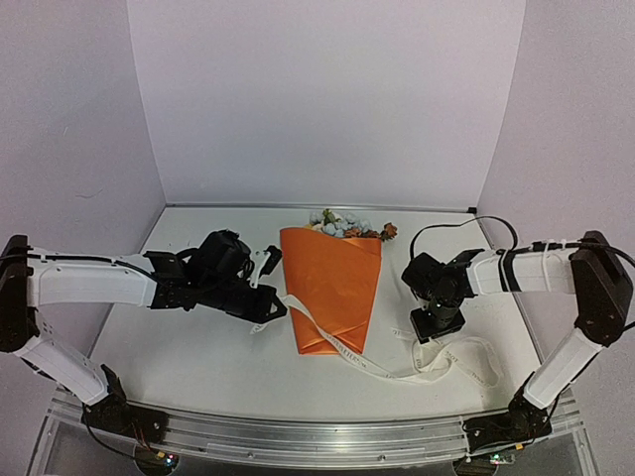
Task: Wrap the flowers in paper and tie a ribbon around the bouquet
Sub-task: Straighten the ribbon at the center of the board.
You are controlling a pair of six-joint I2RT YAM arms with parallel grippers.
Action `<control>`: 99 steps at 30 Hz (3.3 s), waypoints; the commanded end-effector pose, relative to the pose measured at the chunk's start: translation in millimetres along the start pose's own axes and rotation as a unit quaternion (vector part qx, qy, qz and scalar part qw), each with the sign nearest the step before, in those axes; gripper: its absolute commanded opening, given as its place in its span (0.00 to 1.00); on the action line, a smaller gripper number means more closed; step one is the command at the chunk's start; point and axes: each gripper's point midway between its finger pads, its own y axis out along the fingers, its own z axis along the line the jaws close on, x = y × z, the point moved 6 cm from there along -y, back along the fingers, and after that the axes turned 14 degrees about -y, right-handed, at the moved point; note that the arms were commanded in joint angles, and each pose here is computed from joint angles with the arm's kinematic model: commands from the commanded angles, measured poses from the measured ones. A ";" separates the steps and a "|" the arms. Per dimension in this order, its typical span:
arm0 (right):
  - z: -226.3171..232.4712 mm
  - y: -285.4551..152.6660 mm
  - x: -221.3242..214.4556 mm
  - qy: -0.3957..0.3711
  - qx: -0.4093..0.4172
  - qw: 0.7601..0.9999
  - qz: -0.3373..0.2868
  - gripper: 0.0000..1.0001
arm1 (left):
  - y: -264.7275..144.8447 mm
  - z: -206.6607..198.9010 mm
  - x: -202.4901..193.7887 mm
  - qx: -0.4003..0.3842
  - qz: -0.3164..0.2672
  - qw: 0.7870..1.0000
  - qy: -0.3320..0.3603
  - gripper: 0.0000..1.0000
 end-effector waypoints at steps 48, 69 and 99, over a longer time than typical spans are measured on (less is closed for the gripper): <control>-61.0 -39.8 -2.4 0.198 -0.003 0.979 -0.045 0.02 | -164.8 78.8 36.8 0.283 -0.362 0.866 -0.200 0.00; -167.3 -111.7 -32.2 0.300 -0.218 0.928 -0.039 0.00 | -230.0 155.8 59.6 0.460 -0.419 0.738 -0.259 0.00; -237.3 -124.9 -66.9 0.347 -0.325 0.878 0.052 0.01 | -227.3 289.1 16.1 0.472 -0.333 0.679 -0.453 0.00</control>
